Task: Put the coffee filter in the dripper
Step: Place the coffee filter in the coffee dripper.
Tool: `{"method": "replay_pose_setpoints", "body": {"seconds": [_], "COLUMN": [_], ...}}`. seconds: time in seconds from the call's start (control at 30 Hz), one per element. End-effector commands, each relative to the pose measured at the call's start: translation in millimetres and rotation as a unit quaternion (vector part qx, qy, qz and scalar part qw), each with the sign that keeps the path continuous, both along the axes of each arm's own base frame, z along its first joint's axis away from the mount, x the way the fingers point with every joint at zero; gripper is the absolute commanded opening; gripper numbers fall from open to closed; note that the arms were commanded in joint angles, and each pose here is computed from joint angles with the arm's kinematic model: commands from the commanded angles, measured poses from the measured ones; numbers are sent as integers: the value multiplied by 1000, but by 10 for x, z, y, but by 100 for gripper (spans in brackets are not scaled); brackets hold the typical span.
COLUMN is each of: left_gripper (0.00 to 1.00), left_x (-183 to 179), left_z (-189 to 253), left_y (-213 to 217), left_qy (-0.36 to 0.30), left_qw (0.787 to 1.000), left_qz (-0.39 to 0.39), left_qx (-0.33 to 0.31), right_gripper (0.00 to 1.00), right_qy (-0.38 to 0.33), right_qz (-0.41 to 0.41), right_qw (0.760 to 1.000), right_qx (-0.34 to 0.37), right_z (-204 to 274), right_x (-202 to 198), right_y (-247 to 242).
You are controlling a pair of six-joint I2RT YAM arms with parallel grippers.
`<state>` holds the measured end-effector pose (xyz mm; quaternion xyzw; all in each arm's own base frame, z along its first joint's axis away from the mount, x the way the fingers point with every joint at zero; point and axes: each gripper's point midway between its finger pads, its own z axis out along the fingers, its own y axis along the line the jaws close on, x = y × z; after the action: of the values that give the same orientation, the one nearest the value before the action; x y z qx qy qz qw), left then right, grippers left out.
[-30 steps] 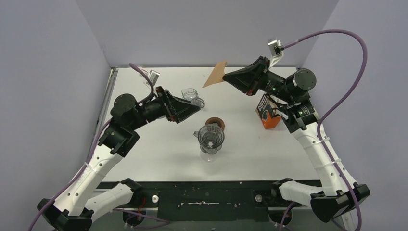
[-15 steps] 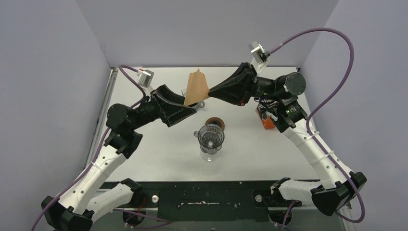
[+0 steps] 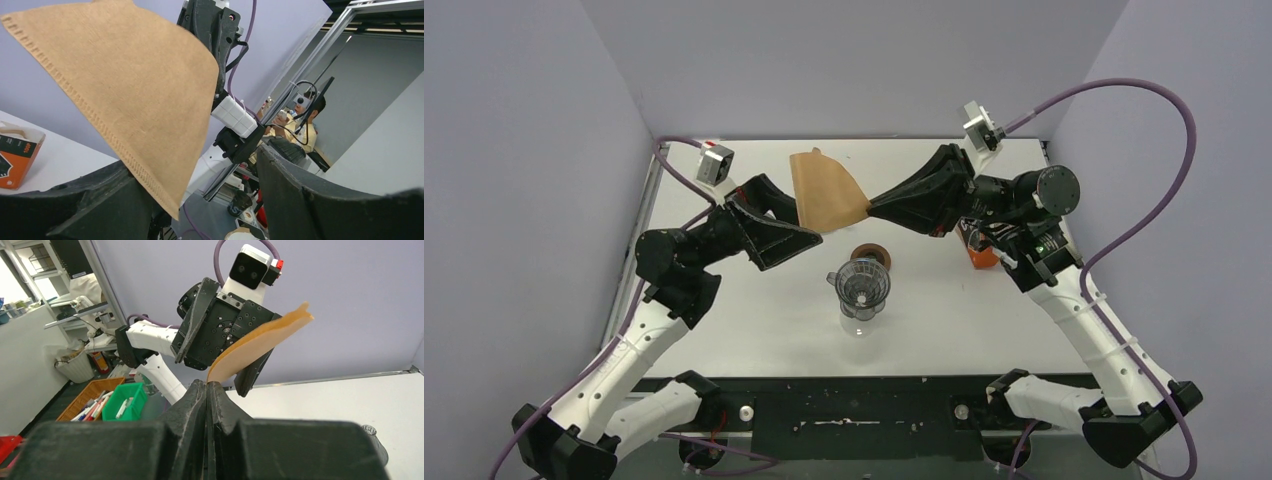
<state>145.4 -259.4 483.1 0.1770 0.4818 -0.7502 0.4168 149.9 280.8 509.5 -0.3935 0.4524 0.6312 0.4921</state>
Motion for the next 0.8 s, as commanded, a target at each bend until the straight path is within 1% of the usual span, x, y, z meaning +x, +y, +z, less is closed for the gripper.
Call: {"method": "replay_pose_setpoints", "body": {"seconds": [0.0, 0.13, 0.3, 0.43, 0.5, 0.7, 0.73, 0.77], "left_gripper": [63, 51, 32, 9, 0, 0, 0, 0], "left_x": [-107, -107, -116, -121, -106, -85, -82, -80], "left_z": [67, 55, 62, 77, 60, 29, 23, 6], "left_y": [43, 35, 34, 34, 24, 14, 11, 8], "left_qy": [-33, -33, -36, -40, -37, -32, -33, -34], "left_qw": [999, 999, 999, 999, 999, 999, 999, 999], "left_qz": [-14, -18, -20, -21, -21, -20, -19, -18], "left_qx": [-13, -10, -9, -11, -9, -6, -5, -1], "right_gripper": [0, 0, 0, 0, 0, 0, 3, 8], "right_qy": [-22, -22, -23, -25, -25, -21, -20, -19], "right_qz": [-33, -43, -46, -53, -56, -60, -59, -60], "right_qw": [999, 999, 999, 998, 998, 998, 998, 998], "right_qx": [12, 14, 12, 11, 12, 10, 9, 9], "right_z": [19, 5, -8, -13, -15, -45, -48, -49], "right_x": [-1, 3, 1, 4, 8, 13, 12, 13], "right_y": [-53, -72, -80, -93, -98, -103, -101, -105]}}
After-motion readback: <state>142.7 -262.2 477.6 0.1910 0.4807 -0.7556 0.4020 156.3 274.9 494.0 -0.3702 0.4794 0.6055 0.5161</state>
